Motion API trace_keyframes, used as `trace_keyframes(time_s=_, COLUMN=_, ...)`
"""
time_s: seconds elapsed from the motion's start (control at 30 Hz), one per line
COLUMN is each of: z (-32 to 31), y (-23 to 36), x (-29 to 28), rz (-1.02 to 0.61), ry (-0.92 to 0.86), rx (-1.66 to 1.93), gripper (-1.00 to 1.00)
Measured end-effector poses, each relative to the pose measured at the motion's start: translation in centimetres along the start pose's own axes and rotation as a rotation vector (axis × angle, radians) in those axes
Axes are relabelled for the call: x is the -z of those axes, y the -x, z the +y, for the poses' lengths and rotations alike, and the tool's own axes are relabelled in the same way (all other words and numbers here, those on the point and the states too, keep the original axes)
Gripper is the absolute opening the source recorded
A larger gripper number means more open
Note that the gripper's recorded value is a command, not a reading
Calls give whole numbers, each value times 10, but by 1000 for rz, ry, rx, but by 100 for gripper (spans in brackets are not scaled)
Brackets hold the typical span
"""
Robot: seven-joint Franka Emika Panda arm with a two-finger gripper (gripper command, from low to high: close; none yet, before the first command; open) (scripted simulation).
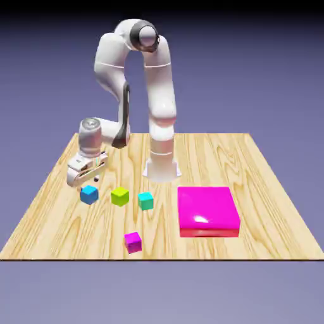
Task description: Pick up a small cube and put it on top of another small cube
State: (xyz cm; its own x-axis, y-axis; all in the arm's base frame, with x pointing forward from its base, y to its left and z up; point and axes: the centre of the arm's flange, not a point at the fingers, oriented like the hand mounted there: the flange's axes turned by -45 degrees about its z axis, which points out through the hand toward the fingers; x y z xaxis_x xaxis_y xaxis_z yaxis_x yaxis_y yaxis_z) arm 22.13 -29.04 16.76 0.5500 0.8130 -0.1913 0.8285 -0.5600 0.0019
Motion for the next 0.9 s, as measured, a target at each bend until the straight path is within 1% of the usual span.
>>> trace_keyframes(time_s=0.23, z=-5, y=-1, x=-37, rz=-1, ry=-1, rx=2, gripper=0)
trace_keyframes(time_s=0.27, z=-6, y=-1, x=-40, rz=-1, ry=-2, rx=2, gripper=-100)
trace_keyframes(time_s=0.33, z=-6, y=-1, x=-40, rz=-1, ry=-2, rx=2, gripper=-100)
trace_keyframes(time_s=0.67, z=-1, y=1, x=11, rz=0, ry=-1, rx=0, gripper=-100)
trace_keyframes(time_s=0.87, z=-5, y=1, x=30, rz=-1, ry=-2, rx=7, gripper=-100)
trace_keyframes(time_s=0.9, z=-7, y=2, x=31, rz=-6, ry=-11, rx=-52, gripper=-100)
